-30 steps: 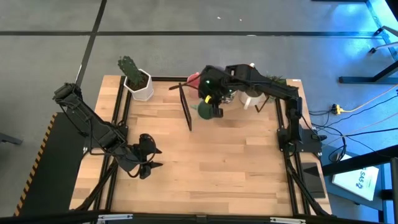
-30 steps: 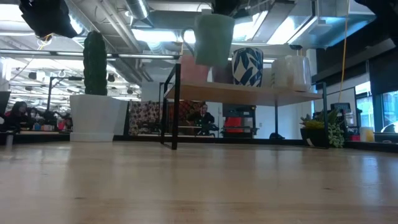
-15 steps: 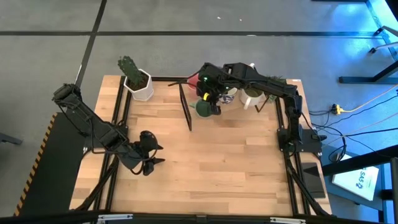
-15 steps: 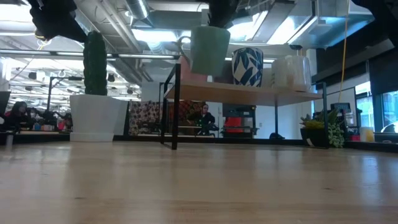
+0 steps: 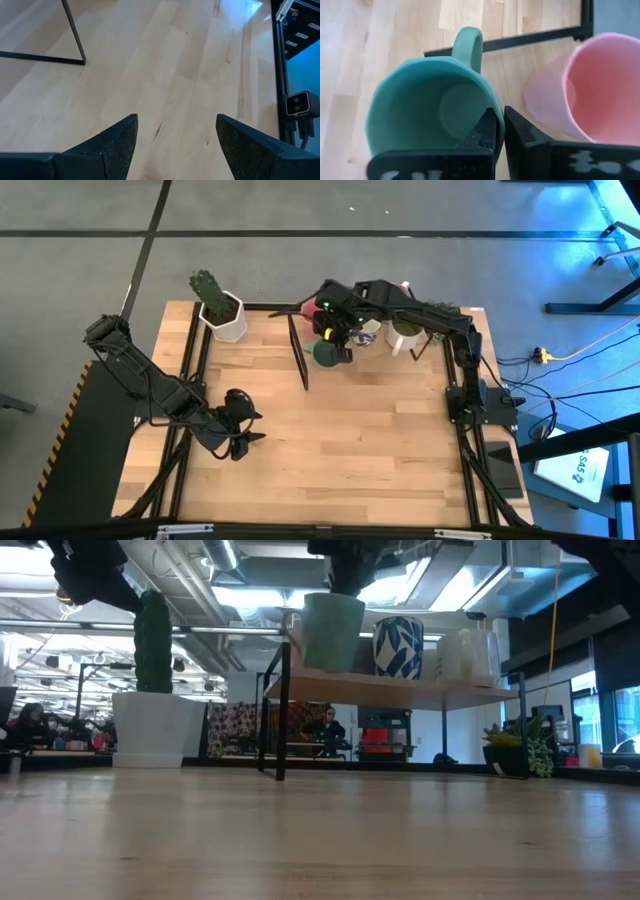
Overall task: Place coffee mugs
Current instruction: Put the green mug on the shelf
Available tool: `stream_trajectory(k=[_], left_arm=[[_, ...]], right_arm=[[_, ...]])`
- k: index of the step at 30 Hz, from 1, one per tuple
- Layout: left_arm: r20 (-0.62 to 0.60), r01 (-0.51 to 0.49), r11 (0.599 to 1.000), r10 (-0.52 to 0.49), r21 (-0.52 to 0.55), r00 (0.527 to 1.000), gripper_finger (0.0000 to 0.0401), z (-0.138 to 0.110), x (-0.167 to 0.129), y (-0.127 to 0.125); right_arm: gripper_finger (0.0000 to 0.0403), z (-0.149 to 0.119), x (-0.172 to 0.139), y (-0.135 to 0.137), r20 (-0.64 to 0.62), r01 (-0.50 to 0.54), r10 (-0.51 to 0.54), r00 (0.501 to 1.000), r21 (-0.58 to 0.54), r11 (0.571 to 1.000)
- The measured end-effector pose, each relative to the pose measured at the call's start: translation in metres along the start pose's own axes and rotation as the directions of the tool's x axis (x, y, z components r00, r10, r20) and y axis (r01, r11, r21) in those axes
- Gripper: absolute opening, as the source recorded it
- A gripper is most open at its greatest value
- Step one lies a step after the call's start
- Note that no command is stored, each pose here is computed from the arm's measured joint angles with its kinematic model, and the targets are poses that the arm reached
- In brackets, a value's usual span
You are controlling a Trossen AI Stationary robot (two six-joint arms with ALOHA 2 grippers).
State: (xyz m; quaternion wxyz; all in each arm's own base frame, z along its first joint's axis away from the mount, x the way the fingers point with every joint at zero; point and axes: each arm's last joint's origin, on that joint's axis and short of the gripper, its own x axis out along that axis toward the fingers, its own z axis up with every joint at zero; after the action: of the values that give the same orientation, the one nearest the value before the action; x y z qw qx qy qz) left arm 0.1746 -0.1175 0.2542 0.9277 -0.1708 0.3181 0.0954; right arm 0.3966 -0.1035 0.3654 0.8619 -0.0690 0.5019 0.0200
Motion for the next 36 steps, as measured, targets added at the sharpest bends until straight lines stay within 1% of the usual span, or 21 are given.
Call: stream_trajectory(k=[3, 7, 12, 16, 19, 23, 27, 32, 34, 36], left_arm=[[-0.001, -0.002, 1.0, 0.002, 0.001, 1.0, 0.0263, 0.0, 0.0, 0.0], [-0.004, -0.005, 1.0, 0.005, 0.004, 1.0, 0.0263, 0.0, 0.0, 0.001], [-0.004, -0.005, 1.0, 0.005, 0.004, 1.0, 0.0263, 0.0, 0.0, 0.001], [-0.004, -0.005, 1.0, 0.005, 0.004, 1.0, 0.0263, 0.0, 0.0, 0.001], [-0.003, -0.005, 1.0, 0.005, 0.004, 1.0, 0.0263, 0.0, 0.0, 0.0], [-0.003, -0.005, 1.0, 0.005, 0.004, 1.0, 0.0263, 0.0, 0.0, 0.0], [-0.003, -0.005, 1.0, 0.005, 0.004, 1.0, 0.0263, 0.0, 0.0, 0.001], [-0.002, -0.007, 1.0, 0.007, 0.004, 1.0, 0.0263, 0.0, 0.0, 0.001], [-0.003, -0.007, 1.0, 0.007, 0.005, 1.0, 0.0263, 0.0, 0.0, 0.001], [-0.003, -0.008, 1.0, 0.008, 0.005, 1.0, 0.0263, 0.0, 0.0, 0.001]], right_arm=[[0.0006, 0.0, 0.001, -0.001, 0.0, 0.005, -0.005, 1.0, -0.003, 1.0], [0.0024, 0.0, 0.001, -0.002, -0.011, 0.048, -0.049, 0.999, -0.013, 0.999], [0.0046, 0.0, 0.001, -0.002, -0.011, 0.054, -0.054, 0.998, -0.03, 0.998], [0.0083, 0.001, 0.001, -0.003, -0.009, 0.06, -0.06, 0.998, -0.033, 0.998], [0.0114, 0.002, 0.001, -0.004, -0.009, 0.111, -0.112, 0.994, -0.035, 0.993], [0.0136, 0.002, 0.001, -0.005, -0.013, 0.123, -0.123, 0.992, -0.034, 0.992], [0.0135, 0.003, -0.005, -0.005, -0.006, 0.137, -0.137, 0.99, -0.034, 0.99], [0.0123, 0.009, -0.027, -0.005, 0.048, 0.16, -0.158, 0.986, -0.031, 0.987], [0.0113, 0.012, -0.038, 0.001, 0.08, 0.156, -0.153, 0.985, -0.041, 0.987], [0.0093, 0.012, -0.048, 0.011, 0.112, 0.119, -0.112, 0.987, -0.06, 0.991]])
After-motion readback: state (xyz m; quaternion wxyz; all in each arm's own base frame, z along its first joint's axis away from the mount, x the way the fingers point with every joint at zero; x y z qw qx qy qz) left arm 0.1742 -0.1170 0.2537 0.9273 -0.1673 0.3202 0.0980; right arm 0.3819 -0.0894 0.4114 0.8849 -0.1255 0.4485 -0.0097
